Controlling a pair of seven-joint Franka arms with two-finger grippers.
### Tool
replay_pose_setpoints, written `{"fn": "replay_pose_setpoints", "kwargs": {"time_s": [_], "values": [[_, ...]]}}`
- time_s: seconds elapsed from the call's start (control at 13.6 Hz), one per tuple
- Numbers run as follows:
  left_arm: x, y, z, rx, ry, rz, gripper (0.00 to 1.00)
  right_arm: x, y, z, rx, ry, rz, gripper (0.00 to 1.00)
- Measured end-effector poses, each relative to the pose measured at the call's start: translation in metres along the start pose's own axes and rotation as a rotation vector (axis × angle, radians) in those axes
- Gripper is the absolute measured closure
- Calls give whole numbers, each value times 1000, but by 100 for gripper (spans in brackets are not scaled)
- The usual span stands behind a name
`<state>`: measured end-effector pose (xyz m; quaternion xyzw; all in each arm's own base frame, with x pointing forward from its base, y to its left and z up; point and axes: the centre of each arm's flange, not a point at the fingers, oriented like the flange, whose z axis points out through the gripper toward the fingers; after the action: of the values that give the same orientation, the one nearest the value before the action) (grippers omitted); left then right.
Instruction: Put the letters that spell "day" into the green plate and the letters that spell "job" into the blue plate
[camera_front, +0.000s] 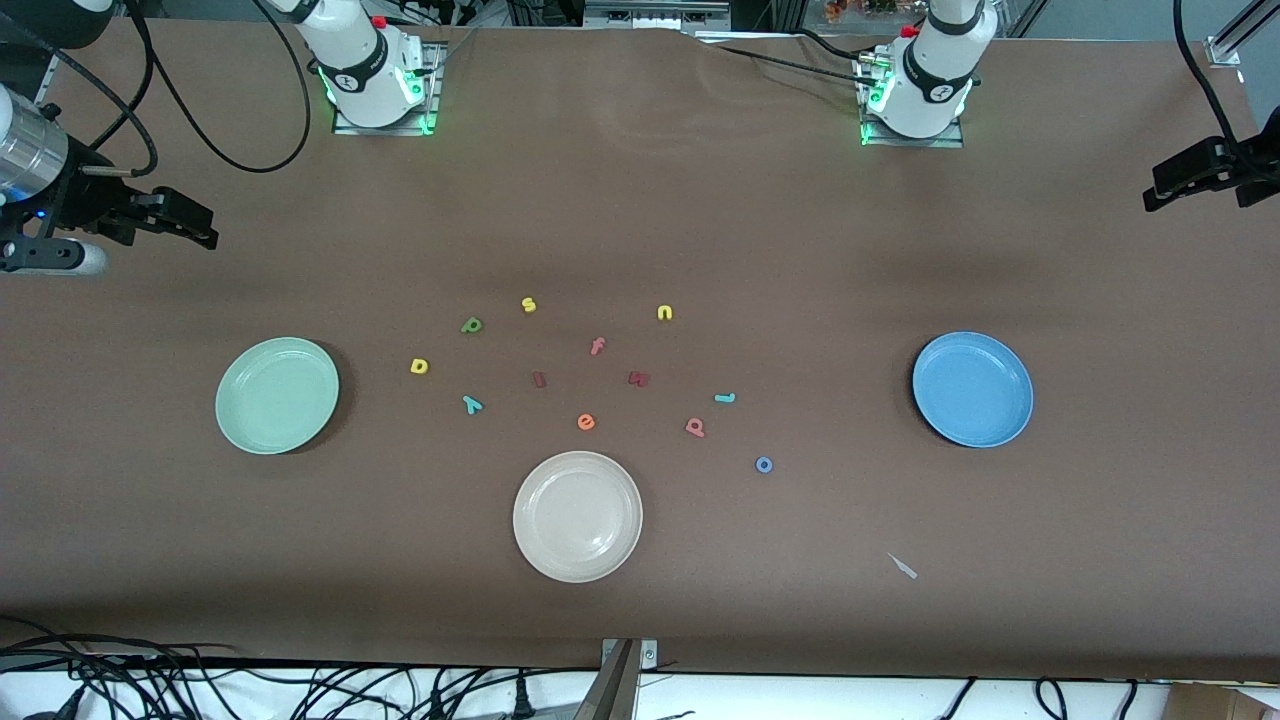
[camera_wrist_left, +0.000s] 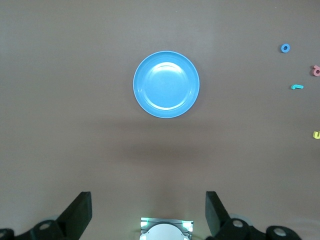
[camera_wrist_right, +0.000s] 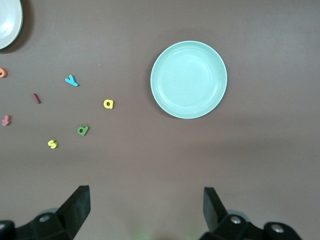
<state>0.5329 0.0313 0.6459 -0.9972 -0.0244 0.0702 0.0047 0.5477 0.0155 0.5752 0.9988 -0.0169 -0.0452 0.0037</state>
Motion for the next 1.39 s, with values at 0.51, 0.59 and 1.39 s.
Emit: {"fn": "replay_pose_setpoints", "kwargs": {"time_s": [0.51, 0.59, 1.39], "values": [[-6, 51, 4, 18, -62, 93, 0, 0, 0, 0, 0, 0, 0, 0], [-6, 43, 1, 15, -57, 80, 0, 0, 0, 0, 0, 0, 0, 0], [1, 28, -5, 9, -8, 50, 0, 0, 0, 0, 0, 0, 0, 0]]}}
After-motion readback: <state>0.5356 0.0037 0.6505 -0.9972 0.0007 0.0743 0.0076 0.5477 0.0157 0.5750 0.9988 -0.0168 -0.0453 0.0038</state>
